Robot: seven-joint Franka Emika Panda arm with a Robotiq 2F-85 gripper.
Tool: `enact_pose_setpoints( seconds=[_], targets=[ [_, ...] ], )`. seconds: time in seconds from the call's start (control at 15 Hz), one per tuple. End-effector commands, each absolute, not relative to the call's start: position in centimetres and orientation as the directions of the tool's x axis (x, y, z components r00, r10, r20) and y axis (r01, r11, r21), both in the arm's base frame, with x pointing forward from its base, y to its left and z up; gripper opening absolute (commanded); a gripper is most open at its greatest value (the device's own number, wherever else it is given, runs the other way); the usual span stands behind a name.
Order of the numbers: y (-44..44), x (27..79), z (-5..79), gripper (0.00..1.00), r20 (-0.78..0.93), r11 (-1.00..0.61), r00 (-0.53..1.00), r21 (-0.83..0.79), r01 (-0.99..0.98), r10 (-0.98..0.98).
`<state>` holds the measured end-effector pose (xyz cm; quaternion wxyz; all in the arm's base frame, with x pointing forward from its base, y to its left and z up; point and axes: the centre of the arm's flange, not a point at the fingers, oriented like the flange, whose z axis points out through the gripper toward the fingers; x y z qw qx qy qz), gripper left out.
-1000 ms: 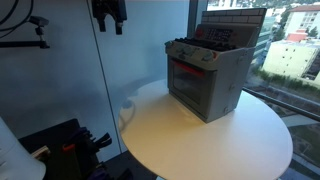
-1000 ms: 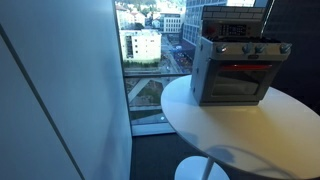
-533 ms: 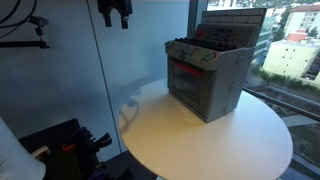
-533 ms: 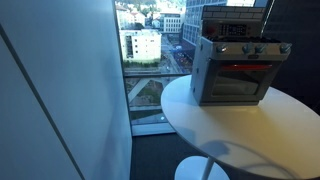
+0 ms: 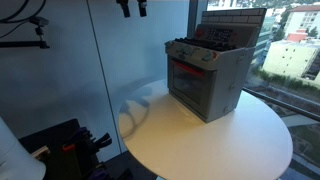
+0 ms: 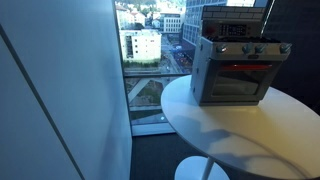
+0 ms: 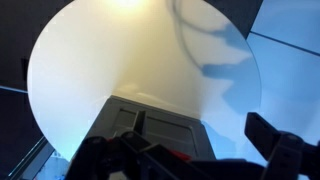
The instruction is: Turn the far right switch on the oven to the left
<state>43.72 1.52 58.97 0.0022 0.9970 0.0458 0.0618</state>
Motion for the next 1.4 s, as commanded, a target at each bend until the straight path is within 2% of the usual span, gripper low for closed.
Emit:
enact_pose_setpoints(
  seconds=[0.0,0.8,1.33],
  targets=[
    [-1.3,45.2,60.8,1.0,0.185,-0.999,0.983,0.039,-0.028,-0.02],
    [-8.3,47.4,59.2,1.0,0.35,-0.938,0.881,0.02,-0.347,-0.318],
    [-8.3,47.8,58.6,1.0,0.339,-0.943,0.888,0.007,-0.333,-0.311]
  ],
)
